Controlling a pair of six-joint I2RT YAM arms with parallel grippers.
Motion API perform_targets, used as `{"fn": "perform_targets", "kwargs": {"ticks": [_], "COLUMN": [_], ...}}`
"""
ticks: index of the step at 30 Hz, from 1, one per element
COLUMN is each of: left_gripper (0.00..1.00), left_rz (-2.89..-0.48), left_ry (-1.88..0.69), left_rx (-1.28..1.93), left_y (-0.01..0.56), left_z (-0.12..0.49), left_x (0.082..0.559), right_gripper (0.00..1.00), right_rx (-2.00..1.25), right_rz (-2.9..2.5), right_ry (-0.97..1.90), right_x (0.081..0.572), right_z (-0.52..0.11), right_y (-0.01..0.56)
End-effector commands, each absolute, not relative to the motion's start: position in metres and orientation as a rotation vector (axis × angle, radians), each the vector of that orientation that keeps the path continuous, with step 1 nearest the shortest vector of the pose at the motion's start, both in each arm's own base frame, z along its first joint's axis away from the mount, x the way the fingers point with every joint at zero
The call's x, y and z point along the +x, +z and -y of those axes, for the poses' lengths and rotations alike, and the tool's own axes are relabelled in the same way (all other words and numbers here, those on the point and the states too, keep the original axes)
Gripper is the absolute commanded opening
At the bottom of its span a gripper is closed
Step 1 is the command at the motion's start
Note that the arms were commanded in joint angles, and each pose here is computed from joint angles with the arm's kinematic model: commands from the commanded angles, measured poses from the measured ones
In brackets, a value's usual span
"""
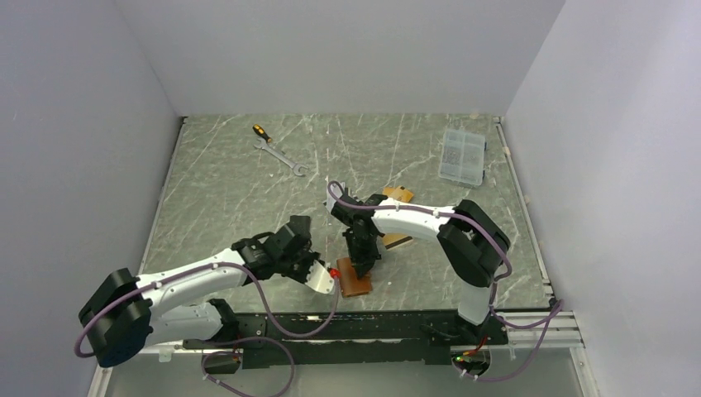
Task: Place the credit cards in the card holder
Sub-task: Close the card holder at the center of the board.
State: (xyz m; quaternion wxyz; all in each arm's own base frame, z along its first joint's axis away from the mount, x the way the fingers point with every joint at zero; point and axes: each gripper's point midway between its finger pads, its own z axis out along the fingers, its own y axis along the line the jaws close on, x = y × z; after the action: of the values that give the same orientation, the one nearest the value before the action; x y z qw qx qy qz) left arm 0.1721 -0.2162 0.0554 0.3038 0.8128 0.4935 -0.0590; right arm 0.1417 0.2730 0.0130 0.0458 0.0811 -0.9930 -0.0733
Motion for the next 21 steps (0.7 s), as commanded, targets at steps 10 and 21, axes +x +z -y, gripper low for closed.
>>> {"fn": "perform_targets", "kwargs": {"ticks": [10,21], "left_gripper": [0.14,0.16], "left_rz": [-1.482,-1.421], "left_ry": [-0.288,-0.349], "left_rx": [2.054,2.08], "left_y": [0.056,0.063], "left_z": [0.193,0.21], "left_x": [0.165,0.167], "right_gripper": [0.0,0.32], "right_rx": [0.231,0.232], "right_rz": [3.182,3.294], "right_ry": [-0.261,-0.426], "right_x": [0.16,0.183], "right_z": [-0.28,-0.303], "right_y": [-0.021,0.058]}}
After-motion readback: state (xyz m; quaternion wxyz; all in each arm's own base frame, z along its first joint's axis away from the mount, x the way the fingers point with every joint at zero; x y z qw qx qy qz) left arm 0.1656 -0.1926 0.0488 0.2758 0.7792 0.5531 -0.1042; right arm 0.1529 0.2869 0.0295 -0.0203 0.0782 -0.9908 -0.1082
